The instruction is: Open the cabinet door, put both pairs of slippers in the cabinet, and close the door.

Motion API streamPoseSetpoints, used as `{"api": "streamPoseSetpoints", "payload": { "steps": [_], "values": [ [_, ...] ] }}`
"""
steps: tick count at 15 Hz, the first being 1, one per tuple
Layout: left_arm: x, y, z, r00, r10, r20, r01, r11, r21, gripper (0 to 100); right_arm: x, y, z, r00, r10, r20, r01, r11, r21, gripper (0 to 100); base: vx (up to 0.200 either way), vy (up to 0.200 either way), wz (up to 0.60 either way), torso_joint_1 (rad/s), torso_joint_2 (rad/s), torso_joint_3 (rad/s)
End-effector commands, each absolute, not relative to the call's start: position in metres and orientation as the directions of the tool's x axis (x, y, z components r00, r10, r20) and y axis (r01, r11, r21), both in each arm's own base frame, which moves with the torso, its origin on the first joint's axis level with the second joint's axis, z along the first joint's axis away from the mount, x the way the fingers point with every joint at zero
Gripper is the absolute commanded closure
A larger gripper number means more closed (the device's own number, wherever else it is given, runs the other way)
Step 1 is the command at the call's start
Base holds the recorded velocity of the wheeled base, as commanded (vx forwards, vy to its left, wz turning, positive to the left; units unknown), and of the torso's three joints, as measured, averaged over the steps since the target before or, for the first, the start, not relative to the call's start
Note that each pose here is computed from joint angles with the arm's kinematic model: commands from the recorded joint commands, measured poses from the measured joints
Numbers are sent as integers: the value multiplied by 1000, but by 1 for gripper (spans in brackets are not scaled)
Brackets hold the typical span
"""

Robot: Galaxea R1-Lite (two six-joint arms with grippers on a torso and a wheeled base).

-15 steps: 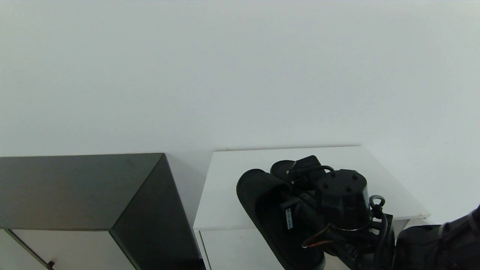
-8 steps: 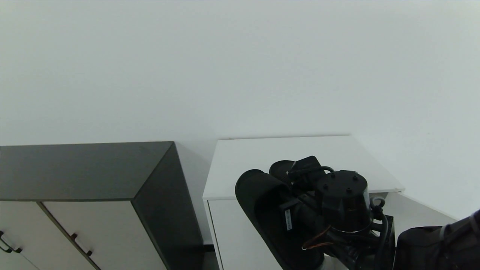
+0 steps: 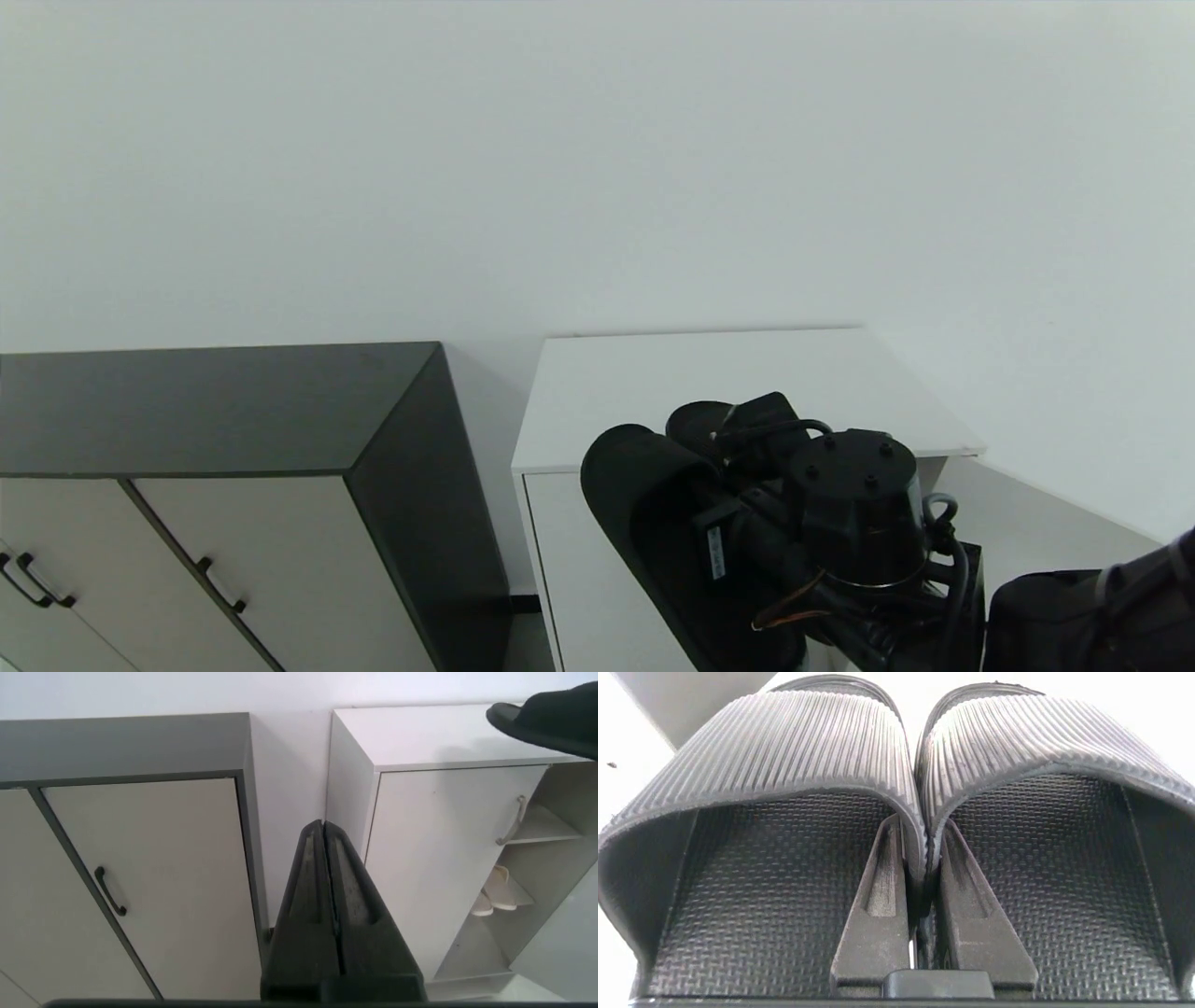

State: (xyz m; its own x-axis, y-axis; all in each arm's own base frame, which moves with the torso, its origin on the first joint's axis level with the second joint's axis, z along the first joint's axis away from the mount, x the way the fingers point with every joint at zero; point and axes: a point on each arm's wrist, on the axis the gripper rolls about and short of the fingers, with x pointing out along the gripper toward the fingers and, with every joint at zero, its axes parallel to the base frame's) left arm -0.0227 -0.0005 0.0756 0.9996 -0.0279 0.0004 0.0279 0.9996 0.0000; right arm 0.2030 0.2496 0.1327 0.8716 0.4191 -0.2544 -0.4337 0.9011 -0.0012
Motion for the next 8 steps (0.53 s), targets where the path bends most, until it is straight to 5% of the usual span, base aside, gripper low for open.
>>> {"api": "streamPoseSetpoints", "payload": {
  "steps": [1,6,8],
  "values": [
    [-23,0,76,1000,-28,0,28,1000,0,100,203,250,132,871,418,-257,-434,901,-3,100,0,0,0,0,0,0],
    [-23,0,76,1000,-28,0,28,1000,0,100,202,251,131,867,424,-260,-440,898,-4,100,0,0,0,0,0,0],
    [-23,-1,76,1000,-29,0,29,1000,2,100,201,252,131,866,427,-260,-443,896,-4,100,0,-200,0,-2,2,2]
  ]
}}
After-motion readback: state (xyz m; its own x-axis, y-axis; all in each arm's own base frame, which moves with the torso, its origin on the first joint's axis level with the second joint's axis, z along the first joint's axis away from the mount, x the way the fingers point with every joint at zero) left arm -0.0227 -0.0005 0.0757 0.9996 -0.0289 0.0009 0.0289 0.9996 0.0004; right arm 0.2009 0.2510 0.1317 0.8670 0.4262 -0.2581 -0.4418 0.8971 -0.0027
